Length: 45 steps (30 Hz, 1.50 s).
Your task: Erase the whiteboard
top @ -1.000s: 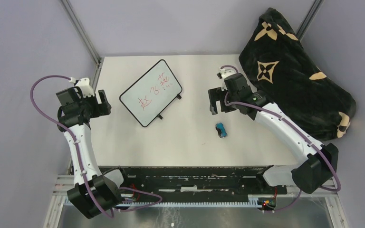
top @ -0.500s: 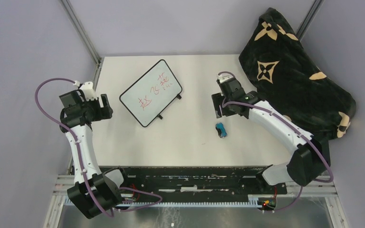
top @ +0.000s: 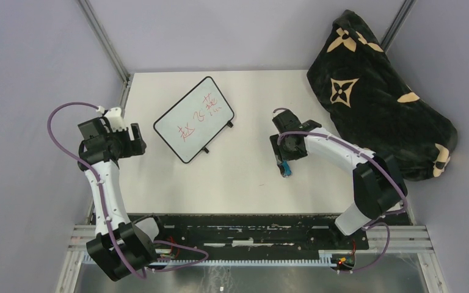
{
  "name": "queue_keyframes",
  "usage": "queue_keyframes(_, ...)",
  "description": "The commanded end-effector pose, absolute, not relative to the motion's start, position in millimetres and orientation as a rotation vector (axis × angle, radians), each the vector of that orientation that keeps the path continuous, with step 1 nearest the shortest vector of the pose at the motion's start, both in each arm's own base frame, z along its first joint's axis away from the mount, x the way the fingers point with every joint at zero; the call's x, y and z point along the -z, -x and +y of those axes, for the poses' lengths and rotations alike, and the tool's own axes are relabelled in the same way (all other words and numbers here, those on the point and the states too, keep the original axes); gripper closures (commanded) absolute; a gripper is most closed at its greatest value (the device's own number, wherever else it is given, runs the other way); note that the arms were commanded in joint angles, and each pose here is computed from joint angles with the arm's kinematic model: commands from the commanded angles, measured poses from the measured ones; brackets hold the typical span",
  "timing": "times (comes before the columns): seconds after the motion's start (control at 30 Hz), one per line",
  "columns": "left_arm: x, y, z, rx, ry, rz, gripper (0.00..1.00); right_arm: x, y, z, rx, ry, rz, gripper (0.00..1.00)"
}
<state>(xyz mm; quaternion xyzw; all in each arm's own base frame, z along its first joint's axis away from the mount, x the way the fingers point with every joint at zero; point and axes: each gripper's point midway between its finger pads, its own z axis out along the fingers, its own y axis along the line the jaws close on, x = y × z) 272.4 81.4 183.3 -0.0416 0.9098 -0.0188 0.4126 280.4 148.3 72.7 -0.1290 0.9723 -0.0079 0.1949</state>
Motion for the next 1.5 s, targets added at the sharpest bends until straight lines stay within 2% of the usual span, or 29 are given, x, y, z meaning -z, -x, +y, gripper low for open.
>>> queue_keyframes(0.0, -184.8, -275.6, 84.2, 0.022, 0.038, 2.272, 0.17, -61.5, -279.0, 155.2, -0.025, 0.359, 2.752, 0.32)
queue_keyframes(0.33, -179.6, -278.8, 85.3, 0.037, 0.046, 2.284, 0.17, -41.2, -285.1, 161.5, -0.031, 0.378, 2.774, 0.36)
queue_keyframes(0.6, -177.1, -278.7, 85.5, 0.038, 0.048, 2.290, 0.18, -33.6, -289.1, 164.3, -0.030, 0.387, 2.785, 0.44)
queue_keyframes(0.9, -173.6, -277.8, 85.1, 0.041, 0.049, 2.298, 0.19, -28.6, -287.2, 163.5, -0.020, 0.394, 2.800, 0.57)
queue_keyframes(1.07, -173.2, -278.1, 84.3, 0.046, 0.047, 2.299, 0.19, -25.9, -285.4, 164.9, -0.031, 0.402, 2.813, 0.68)
queue_keyframes(1.17, -174.0, -278.2, 84.5, 0.045, 0.042, 2.295, 0.19, -30.5, -287.0, 166.7, -0.044, 0.400, 2.806, 0.81)
queue_keyframes(1.27, -178.7, -279.6, 77.5, 0.087, 0.007, 2.282, 0.19, -41.6, -291.5, 170.5, -0.061, 0.407, 2.786, 0.99)
queue_keyframes(1.47, -197.3, -279.5, 41.4, 0.313, -0.145, 2.233, 0.20, -82.7, -309.9, 189.5, -0.161, 0.426, 2.703, 1.00)
